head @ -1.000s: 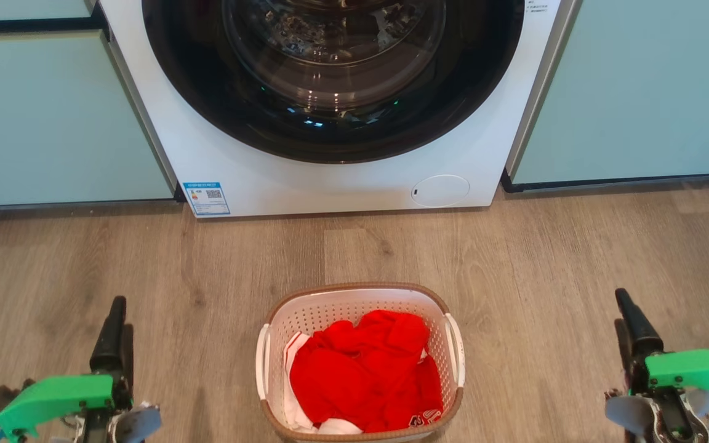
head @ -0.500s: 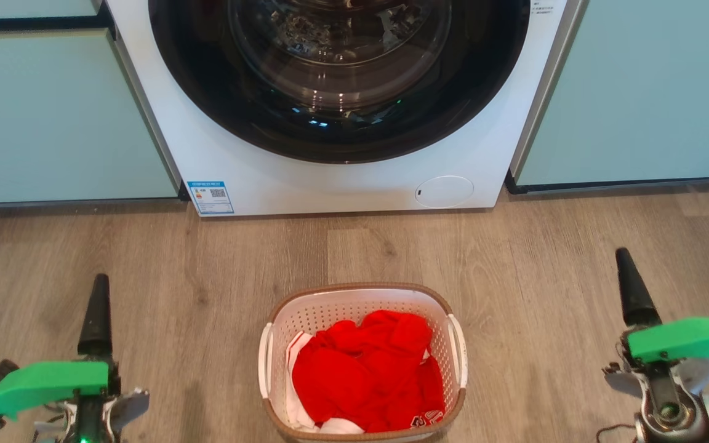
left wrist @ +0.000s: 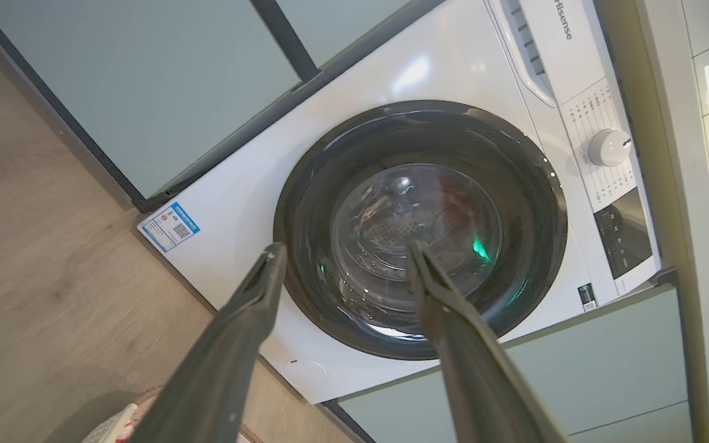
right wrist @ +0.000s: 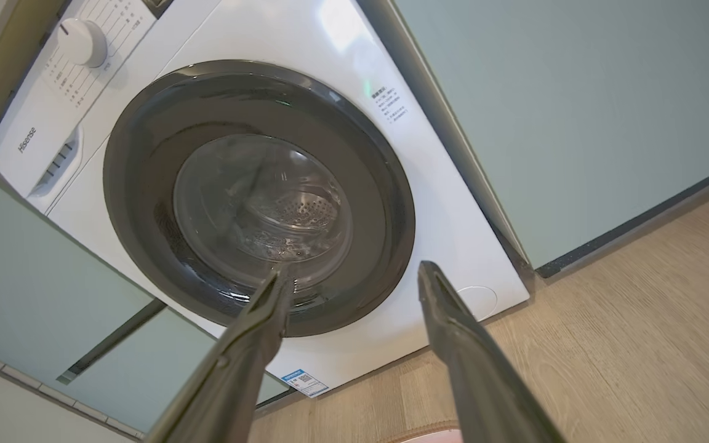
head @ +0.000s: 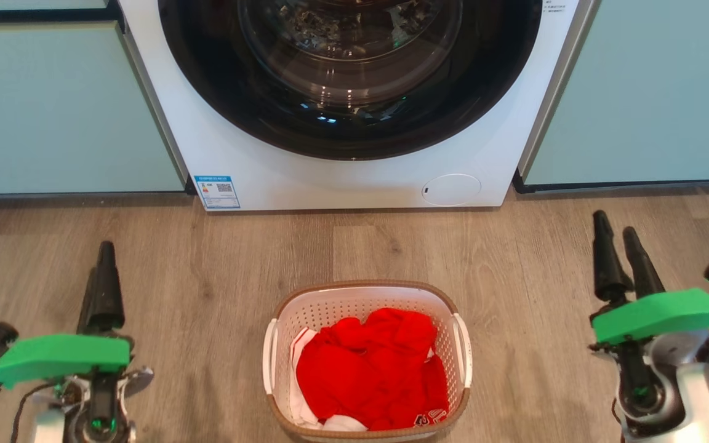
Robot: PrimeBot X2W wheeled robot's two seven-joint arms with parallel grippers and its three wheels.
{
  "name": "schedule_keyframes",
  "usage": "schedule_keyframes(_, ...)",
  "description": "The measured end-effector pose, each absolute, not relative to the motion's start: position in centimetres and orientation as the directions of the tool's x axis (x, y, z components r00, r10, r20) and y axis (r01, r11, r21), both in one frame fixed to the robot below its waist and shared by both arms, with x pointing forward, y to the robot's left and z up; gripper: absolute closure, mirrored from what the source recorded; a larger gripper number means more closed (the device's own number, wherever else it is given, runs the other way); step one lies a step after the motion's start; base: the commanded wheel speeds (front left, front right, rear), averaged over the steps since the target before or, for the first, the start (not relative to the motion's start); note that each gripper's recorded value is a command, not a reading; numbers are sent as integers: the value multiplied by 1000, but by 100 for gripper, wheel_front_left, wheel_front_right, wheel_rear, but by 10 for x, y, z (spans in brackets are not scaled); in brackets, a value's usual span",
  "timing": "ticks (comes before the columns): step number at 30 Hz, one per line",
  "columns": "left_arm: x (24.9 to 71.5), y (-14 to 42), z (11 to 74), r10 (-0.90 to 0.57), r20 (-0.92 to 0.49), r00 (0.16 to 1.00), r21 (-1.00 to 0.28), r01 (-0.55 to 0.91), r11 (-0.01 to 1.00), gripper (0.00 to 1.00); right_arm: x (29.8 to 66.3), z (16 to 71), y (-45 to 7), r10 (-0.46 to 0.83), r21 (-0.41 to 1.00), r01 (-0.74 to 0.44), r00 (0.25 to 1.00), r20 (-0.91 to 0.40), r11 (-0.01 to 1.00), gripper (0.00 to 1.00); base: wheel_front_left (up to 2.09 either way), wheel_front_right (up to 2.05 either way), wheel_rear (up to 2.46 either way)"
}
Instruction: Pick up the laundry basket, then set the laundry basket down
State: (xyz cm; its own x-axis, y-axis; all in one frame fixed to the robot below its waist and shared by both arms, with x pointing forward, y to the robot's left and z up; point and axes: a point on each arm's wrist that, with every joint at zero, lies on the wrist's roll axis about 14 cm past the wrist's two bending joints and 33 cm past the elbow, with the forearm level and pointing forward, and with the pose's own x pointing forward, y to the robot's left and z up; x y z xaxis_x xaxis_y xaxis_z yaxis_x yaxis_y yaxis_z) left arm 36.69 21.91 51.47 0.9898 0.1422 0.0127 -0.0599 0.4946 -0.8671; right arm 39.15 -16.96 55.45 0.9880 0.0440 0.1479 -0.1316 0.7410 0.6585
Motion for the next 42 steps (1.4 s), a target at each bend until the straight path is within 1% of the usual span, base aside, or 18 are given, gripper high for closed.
schedule_keyframes(8, 370, 208, 528, 148, 20, 989, -757, -82, 649, 0, 395, 576, -154, 95, 532, -199, 972, 215, 823, 0, 0, 0, 0)
schedule_keyframes(11, 370, 200, 528, 142, 10, 990, -712, -92, 696, 0, 394, 579, -152, 104, 487, -207, 968, 229, 849, 0, 0, 0, 0)
schedule_keyframes(21, 374, 153, 542, 29, 69, 997, -532, 12, 847, 0, 391, 584, -130, 181, 312, -256, 951, 250, 915, 0, 0, 0, 0)
schedule_keyframes(25, 376, 138, 549, -9, 101, 995, -444, 53, 894, 0, 390, 585, -128, 190, 263, -259, 947, 259, 929, 0, 0, 0, 0)
schedule_keyframes(28, 375, 129, 545, -31, 92, 995, -355, 62, 933, 0, 388, 586, -125, 202, 225, -263, 943, 264, 938, 0, 0, 0, 0)
schedule_keyframes(32, 373, 118, 535, -61, 70, 996, -220, 75, 972, 0, 388, 583, -129, 196, 177, -245, 947, 256, 953, 0, 0, 0, 0)
schedule_keyframes(33, 373, 118, 535, -61, 70, 996, -220, 75, 972, 0, 388, 583, -129, 196, 177, -245, 947, 256, 953, 0, 0, 0, 0)
schedule_keyframes(38, 370, 104, 525, -79, 52, 996, -122, 84, 989, 0, 387, 581, -128, 201, 108, -235, 945, 257, 966, 0, 0, 0, 0)
schedule_keyframes(40, 369, 100, 521, -89, 43, 995, -80, 93, 992, 0, 387, 578, -130, 197, 76, -222, 948, 249, 972, 0, 0, 0, 0)
schedule_keyframes(42, 368, 99, 520, -87, 46, 995, -66, 90, 994, 0, 387, 571, -132, 195, 47, -211, 954, 227, 976, 0, 0, 0, 0)
